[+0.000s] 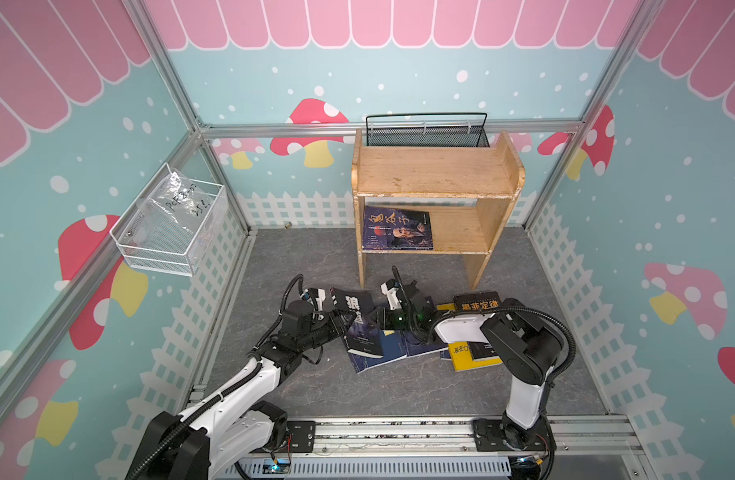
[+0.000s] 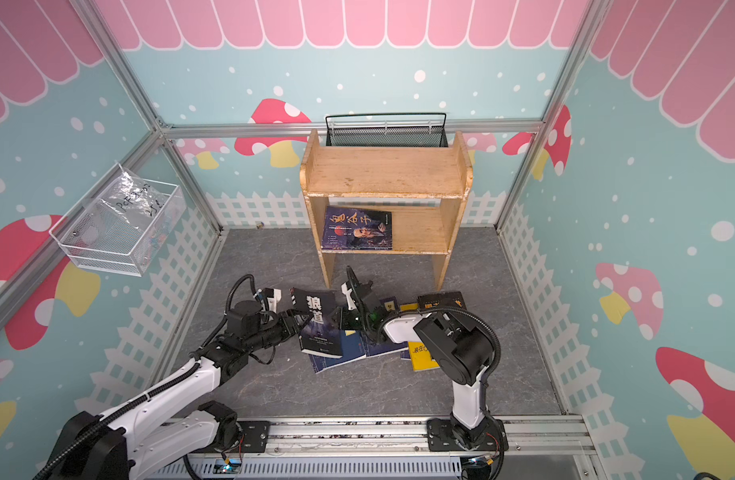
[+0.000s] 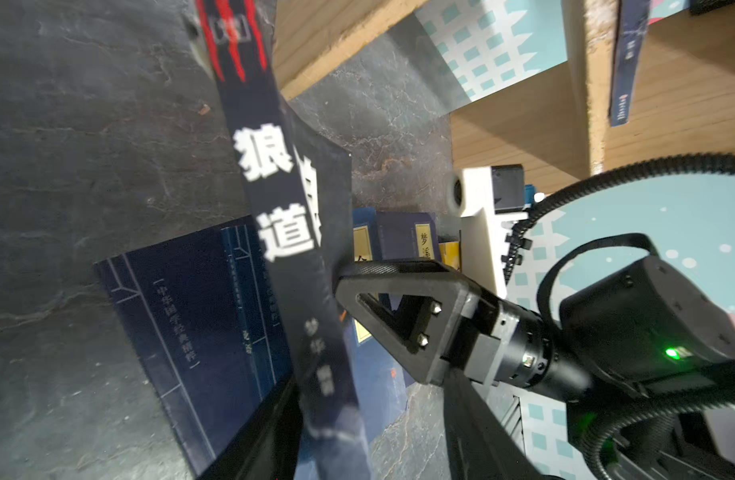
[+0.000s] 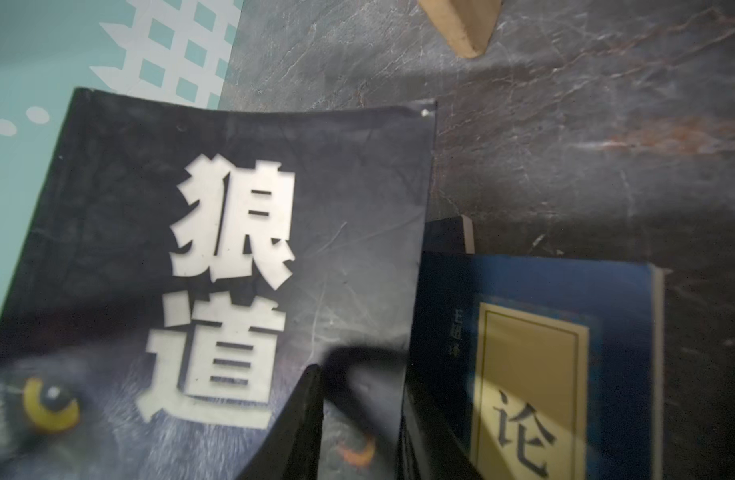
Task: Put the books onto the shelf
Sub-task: 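Close both grippers on the edges of the black wolf-eyes book, then lift the black book upright with both grippers toward the shelf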
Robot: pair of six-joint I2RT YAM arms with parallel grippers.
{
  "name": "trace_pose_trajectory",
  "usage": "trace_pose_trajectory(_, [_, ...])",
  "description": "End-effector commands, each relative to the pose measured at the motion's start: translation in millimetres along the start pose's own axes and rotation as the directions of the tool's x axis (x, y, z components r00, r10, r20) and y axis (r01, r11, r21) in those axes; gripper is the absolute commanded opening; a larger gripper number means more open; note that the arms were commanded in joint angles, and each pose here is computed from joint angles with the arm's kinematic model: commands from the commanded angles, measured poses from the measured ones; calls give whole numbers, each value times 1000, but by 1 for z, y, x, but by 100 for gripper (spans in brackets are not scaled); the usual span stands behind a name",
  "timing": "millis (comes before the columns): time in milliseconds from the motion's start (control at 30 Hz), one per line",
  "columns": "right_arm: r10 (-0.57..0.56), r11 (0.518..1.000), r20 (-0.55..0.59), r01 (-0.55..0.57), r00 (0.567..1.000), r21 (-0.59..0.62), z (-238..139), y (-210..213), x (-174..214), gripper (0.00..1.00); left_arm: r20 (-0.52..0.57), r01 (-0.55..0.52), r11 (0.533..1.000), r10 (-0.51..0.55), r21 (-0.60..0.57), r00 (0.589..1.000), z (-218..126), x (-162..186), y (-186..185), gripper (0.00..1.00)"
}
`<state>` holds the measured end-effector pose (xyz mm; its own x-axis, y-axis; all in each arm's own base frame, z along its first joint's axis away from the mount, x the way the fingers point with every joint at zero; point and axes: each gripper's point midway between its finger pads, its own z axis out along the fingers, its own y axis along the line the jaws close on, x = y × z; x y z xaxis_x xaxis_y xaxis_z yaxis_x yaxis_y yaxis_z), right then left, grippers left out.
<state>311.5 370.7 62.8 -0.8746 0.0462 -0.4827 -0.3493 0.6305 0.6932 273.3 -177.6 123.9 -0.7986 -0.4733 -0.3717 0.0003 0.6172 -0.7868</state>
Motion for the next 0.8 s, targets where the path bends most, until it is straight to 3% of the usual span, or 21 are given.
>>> trace_pose_trajectory(0, [-52,995,16,53,999,-80,4,23,-10,33,-21,16,1000,-16,-9,1000,6,4,1,42])
trace_pose_trajectory(267, [-53,996,62,58,997,-73,-2,27,-25,36,33,-12,999,13,-33,999,-4,-5,-17,16])
trace_pose_trajectory(400, [-39,995,125,50,991,-89,-25,47,-45,58,41,-3,1000,3,10,999,-12,-8,-35,1])
trace_pose_trajectory(600, [-65,995,316,85,947,-49,-100,78,-80,76,135,-75,982,51,175,990,-50,-23,-104,0])
trace_pose_trajectory(767, [-54,998,514,24,856,64,-182,72,-97,93,161,-173,933,127,314,979,-73,-32,-180,0])
